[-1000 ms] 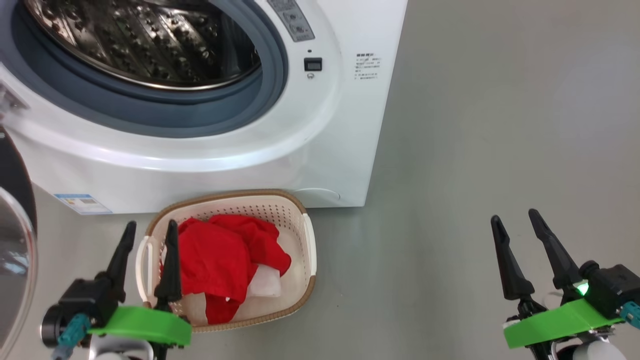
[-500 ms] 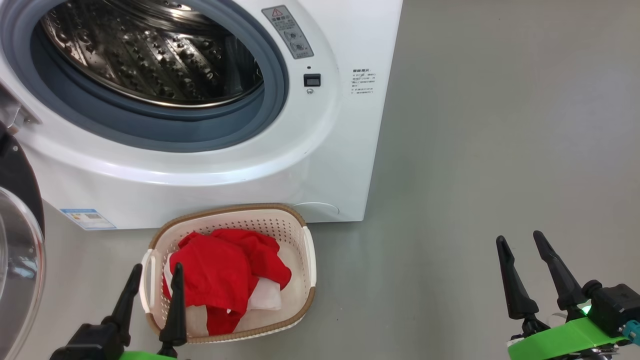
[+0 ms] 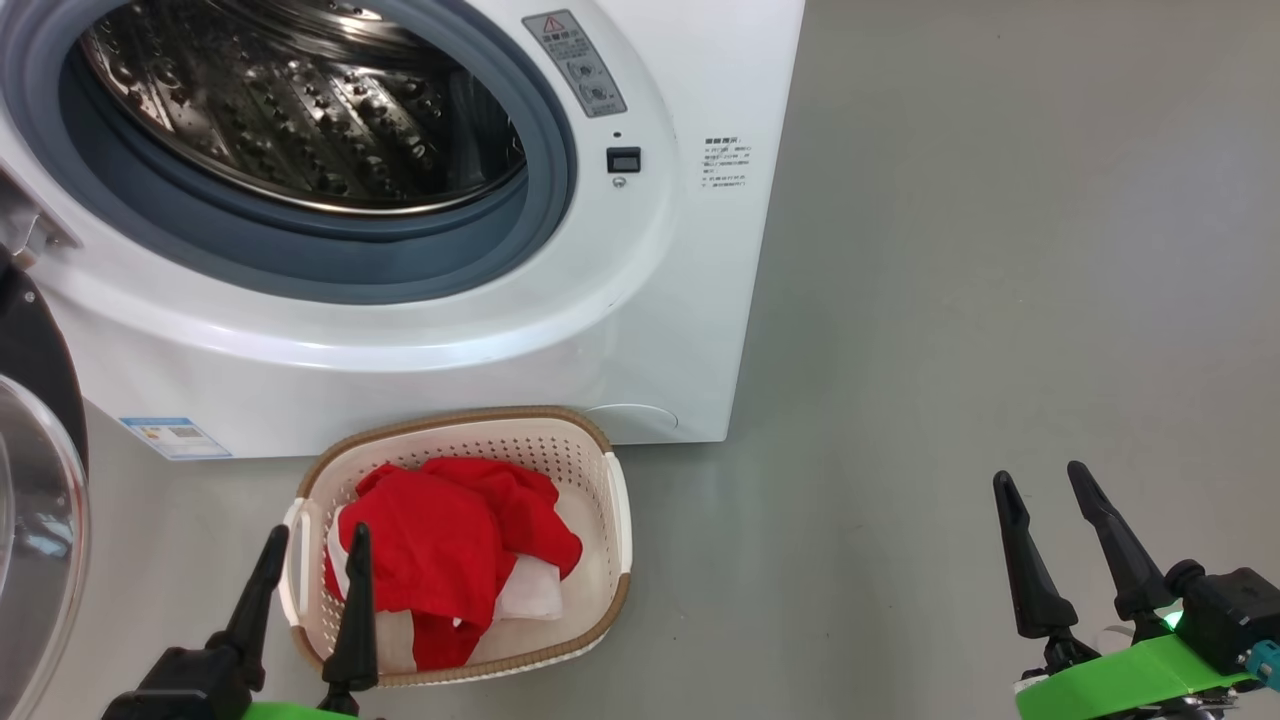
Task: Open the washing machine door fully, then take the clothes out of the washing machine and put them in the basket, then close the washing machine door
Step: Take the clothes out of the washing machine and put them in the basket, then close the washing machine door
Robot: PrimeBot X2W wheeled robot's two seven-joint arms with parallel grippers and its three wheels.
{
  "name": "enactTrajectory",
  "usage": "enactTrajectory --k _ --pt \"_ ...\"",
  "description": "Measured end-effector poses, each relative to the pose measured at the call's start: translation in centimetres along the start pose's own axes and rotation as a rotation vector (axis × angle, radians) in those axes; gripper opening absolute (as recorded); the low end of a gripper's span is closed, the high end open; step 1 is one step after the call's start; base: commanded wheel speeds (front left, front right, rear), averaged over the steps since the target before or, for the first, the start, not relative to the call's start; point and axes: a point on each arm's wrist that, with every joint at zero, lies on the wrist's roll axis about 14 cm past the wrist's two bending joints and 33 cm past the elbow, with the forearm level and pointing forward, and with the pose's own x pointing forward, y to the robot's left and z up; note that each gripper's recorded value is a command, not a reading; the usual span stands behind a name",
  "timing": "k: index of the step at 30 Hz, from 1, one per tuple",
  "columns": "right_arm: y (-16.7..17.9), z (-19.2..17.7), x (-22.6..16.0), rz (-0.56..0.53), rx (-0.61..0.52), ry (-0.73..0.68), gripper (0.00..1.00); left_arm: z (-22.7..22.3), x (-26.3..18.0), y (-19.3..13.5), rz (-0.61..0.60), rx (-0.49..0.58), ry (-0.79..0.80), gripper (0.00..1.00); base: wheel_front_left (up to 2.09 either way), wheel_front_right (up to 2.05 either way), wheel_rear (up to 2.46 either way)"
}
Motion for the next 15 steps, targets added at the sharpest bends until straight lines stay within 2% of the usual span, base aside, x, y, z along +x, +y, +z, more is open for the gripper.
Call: enactTrajectory --k 8,15 --pt "0.06 0.0 0.01 0.002 0.0 0.0 1.0 0.09 0.0 -0.01 0.0 0.0 -0.003 1.0 -0.26 0.26 0.0" --pt "0.08 -0.14 0.06 0.002 0.001 0.004 1.0 -0.02 0.04 0.03 0.0 0.001 0.001 1.0 -1.23 1.23 0.0"
